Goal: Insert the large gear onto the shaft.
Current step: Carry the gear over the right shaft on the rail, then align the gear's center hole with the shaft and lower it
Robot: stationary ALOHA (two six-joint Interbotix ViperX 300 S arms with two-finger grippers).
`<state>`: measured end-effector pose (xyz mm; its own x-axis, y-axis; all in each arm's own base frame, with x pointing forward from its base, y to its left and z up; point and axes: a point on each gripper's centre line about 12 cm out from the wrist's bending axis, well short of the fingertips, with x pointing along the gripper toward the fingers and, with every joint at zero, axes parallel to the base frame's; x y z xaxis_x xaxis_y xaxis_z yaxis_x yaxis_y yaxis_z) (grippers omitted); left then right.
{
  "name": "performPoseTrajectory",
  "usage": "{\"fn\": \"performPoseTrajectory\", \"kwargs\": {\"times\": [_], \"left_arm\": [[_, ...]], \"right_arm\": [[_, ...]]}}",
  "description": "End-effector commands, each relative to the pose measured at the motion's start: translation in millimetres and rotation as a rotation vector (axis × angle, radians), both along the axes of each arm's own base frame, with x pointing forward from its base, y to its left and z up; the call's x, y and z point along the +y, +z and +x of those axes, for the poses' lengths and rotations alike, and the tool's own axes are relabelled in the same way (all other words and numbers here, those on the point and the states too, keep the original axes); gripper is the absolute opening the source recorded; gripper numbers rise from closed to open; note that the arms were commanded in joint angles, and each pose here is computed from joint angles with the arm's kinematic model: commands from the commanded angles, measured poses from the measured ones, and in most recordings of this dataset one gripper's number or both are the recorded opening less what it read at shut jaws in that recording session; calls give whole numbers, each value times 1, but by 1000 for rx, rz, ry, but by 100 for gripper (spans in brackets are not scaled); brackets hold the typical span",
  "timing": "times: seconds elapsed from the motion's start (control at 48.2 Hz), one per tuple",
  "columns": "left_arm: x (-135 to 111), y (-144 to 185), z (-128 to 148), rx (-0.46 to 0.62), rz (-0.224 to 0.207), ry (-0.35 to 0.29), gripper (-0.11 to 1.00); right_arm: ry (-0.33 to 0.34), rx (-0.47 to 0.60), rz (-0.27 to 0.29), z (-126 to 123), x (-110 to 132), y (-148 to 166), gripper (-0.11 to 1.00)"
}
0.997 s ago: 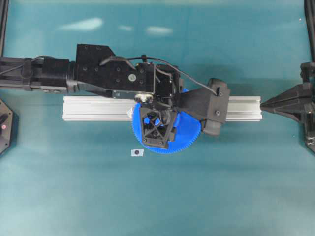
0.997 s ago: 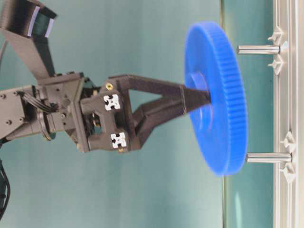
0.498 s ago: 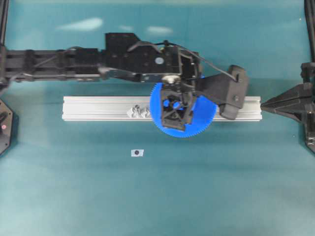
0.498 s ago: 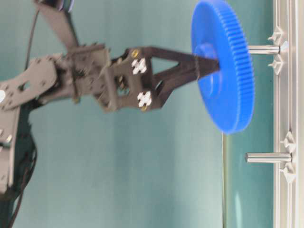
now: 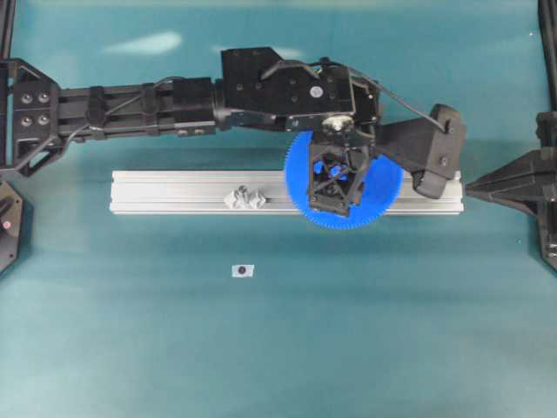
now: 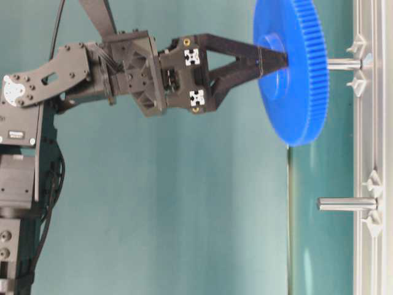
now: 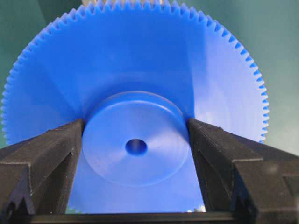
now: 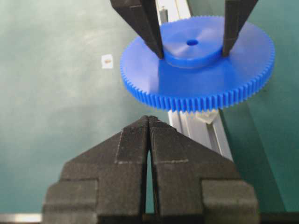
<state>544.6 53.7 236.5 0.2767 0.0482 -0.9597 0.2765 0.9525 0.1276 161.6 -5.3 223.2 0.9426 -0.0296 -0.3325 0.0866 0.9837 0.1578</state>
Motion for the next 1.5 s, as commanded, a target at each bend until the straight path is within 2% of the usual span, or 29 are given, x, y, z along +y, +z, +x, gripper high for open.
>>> {"fn": "performPoseTrajectory", "kwargs": {"times": [0.0,0.664,1.1,1.474], "left_arm": [[3,31,2,-73,12,-1,76],[7,21,5,-51,10,7,76],[9,0,12,-33,8,9,76],[30,-2,4,6,12,46,76]], "right_arm": [[-4,-6,5,2,0,3,3],[-2,-5,4,1,0,2,3],[-2,0,6,1,0,1,3],[-2,-2,6,1,0,1,3]]}}
